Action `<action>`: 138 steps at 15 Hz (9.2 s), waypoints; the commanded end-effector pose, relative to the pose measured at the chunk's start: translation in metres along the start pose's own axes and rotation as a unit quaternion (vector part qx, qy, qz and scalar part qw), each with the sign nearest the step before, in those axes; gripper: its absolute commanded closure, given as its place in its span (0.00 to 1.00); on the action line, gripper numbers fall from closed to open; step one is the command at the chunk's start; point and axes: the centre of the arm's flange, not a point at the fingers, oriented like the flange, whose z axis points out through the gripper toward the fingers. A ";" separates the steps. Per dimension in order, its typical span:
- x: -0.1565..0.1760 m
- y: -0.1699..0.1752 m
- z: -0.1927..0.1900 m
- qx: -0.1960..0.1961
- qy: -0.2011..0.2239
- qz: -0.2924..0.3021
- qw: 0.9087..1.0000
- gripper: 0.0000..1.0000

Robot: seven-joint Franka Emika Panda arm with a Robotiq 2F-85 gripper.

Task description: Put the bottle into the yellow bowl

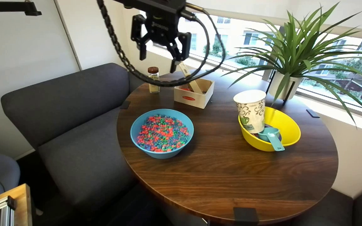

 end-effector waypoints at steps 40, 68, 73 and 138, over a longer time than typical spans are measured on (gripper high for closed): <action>0.161 -0.159 0.156 -0.096 0.045 -0.216 0.971 0.00; 0.150 -0.083 0.044 -0.101 0.001 -0.164 0.981 0.49; 0.181 -0.030 0.021 -0.124 0.044 -0.075 0.989 0.74; 0.100 0.299 0.066 -0.139 0.000 0.292 0.946 0.18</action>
